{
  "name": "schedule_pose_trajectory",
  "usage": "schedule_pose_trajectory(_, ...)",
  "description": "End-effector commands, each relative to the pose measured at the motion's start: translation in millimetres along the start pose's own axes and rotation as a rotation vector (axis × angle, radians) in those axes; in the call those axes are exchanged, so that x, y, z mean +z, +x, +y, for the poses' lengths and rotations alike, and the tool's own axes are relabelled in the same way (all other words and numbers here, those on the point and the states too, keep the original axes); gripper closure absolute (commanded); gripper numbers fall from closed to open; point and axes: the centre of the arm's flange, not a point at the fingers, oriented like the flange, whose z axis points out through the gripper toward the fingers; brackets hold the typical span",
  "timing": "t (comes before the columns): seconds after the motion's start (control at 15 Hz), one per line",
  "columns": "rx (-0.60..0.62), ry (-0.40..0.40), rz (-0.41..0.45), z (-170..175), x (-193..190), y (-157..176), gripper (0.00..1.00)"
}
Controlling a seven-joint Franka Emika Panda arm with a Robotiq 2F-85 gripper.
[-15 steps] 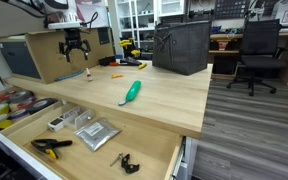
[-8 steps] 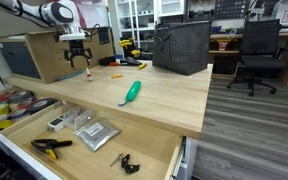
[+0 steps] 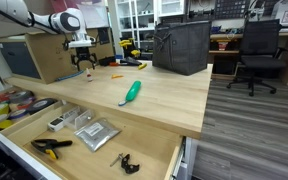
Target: Put the red bottle on the left side of the open drawer.
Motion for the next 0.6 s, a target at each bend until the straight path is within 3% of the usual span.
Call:
schedule_pose_trajectory(0.0,0.003,0.016,0.013,10,-3,39,0.0)
schedule_pose_trajectory(0.33,-0.013,0.015,0.037,-1,-1,61,0.0)
schedule_pose_trajectory(0.4,-0.022,0.01,0.043,-3,-2,64,0.25)
schedule_pose_trajectory(0.53,-0.022,0.006,0.054,-6,-6,67,0.32)
